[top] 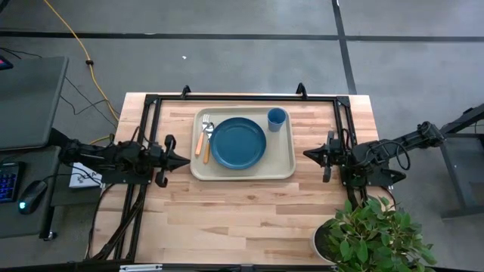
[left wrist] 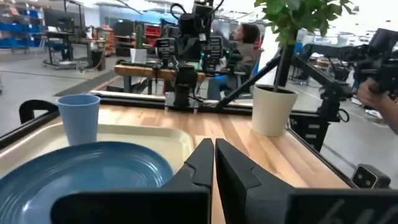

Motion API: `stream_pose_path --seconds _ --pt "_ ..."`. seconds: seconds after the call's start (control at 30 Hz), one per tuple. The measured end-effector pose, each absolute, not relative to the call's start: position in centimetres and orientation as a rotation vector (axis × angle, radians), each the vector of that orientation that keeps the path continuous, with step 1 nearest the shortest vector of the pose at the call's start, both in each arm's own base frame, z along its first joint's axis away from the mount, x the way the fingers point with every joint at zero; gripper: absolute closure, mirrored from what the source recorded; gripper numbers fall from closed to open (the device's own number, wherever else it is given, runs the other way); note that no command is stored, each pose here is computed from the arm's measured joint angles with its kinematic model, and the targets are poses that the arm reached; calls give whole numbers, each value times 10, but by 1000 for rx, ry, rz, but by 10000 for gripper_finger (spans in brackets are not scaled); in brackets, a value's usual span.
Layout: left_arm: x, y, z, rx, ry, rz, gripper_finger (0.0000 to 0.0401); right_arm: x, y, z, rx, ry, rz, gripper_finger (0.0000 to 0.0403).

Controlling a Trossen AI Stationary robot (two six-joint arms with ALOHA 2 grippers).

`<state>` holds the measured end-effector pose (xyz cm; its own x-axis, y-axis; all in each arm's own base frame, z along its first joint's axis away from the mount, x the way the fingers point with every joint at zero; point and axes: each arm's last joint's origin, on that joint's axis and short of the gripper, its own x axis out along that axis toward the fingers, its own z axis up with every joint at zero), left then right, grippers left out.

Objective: Pick and place plate/cup/fork/spoon on tray
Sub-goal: Return to Home Position

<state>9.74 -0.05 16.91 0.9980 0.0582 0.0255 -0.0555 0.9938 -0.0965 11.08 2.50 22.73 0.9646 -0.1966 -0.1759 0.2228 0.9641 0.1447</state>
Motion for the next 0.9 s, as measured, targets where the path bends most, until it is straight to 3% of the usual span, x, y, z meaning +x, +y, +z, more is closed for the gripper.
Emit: stream_pose_path --seconds 0.3,0.6,0.9 --pt "98 0 169 -17 -19 59 401 105 23 227 126 166 -214 403" --pt "98 0 169 -16 -19 58 401 78 12 219 179 18 -234 403" --pt "98 0 170 -17 -26 66 400 85 23 190 198 21 33 403"
